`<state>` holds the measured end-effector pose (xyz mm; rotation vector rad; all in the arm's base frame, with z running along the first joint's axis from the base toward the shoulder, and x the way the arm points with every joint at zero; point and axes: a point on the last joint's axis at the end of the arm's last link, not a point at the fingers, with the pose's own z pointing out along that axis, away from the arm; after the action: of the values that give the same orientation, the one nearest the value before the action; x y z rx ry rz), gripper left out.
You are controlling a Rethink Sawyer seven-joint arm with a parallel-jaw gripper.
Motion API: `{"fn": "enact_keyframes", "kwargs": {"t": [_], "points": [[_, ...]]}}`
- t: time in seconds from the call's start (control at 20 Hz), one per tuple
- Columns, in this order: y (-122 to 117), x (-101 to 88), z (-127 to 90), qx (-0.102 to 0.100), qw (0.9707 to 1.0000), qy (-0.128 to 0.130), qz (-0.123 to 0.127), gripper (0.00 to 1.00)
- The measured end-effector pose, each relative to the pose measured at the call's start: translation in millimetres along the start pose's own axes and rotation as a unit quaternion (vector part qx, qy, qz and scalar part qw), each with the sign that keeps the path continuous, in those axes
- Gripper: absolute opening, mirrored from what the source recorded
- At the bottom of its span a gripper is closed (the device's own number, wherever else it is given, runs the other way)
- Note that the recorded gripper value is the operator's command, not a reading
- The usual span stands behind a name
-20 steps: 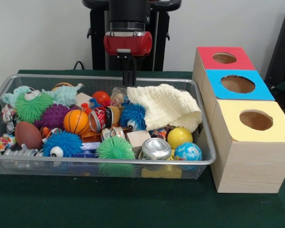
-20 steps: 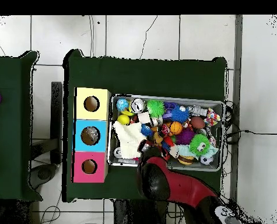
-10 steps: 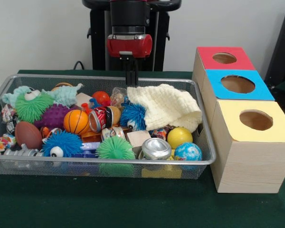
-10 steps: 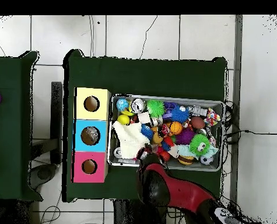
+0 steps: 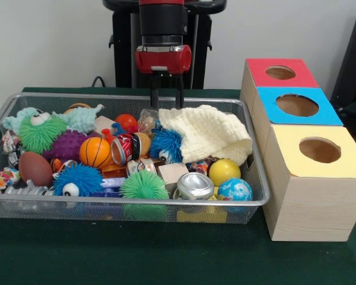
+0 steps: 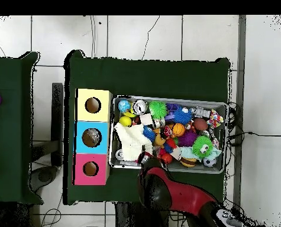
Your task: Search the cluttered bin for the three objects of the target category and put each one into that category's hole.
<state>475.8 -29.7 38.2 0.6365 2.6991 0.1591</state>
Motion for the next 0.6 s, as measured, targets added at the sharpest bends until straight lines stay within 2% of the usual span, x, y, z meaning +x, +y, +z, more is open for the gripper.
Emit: {"fn": "enact_keyframes", "kwargs": {"t": [0.35, 0.6], "points": [[0.6, -0.9, -0.1, -0.003, 0.9999, -0.01, 0.0, 1.0], [-3.9, -7.4, -9.8, -0.003, 0.9998, -0.018, 0.006, 1.0]]}}
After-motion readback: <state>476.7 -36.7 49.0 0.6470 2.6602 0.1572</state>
